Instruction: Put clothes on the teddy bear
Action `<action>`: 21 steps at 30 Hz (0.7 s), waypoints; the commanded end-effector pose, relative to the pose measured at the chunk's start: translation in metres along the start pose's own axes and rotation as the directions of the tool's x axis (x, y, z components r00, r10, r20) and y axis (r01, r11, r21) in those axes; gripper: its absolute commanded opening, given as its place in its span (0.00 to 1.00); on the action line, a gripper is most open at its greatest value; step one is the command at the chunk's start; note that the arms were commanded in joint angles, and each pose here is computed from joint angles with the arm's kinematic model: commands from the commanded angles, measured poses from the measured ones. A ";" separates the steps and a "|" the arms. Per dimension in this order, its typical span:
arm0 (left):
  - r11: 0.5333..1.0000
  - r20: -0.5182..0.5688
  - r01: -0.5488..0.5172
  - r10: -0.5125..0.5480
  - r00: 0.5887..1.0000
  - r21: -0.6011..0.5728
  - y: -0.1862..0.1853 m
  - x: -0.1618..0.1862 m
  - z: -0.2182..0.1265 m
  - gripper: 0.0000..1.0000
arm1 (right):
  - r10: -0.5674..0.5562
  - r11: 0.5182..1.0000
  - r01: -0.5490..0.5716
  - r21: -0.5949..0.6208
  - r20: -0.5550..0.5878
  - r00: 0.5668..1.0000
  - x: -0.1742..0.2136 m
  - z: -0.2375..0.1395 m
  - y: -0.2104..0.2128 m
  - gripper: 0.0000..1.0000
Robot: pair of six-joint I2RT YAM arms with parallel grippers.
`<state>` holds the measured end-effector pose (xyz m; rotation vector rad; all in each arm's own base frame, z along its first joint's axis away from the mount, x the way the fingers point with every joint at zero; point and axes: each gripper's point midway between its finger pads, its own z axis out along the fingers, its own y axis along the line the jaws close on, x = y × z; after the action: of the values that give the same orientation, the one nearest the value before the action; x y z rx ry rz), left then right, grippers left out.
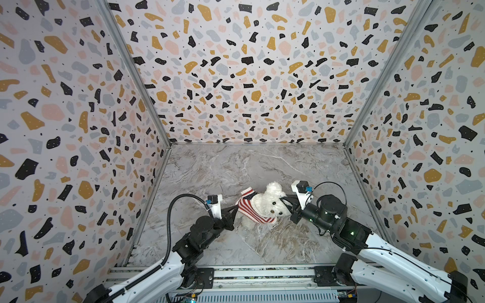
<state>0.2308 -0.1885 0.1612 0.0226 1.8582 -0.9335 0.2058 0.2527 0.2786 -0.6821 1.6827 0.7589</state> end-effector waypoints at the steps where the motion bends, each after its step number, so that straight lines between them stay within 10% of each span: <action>1: 0.999 0.077 -0.038 0.037 0.996 0.020 -0.015 -0.029 0.000 0.00 | 0.054 0.998 -0.052 -0.022 0.093 0.994 -0.046 -0.005 0.005 0.00; 14: 0.999 0.083 -0.038 0.036 0.996 0.027 -0.011 -0.025 -0.006 0.62 | 0.234 0.968 -0.229 0.106 -0.044 0.971 -0.020 0.010 -0.021 0.00; 21: 0.994 0.018 0.025 -0.027 0.999 0.107 -0.019 0.004 0.004 0.59 | 0.322 0.922 -0.294 0.251 -0.079 0.943 0.010 0.012 -0.063 0.00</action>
<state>0.2275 -0.1928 0.1558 0.0381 1.8493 -0.9567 0.2500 0.2330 0.2564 -0.3855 1.9652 0.7425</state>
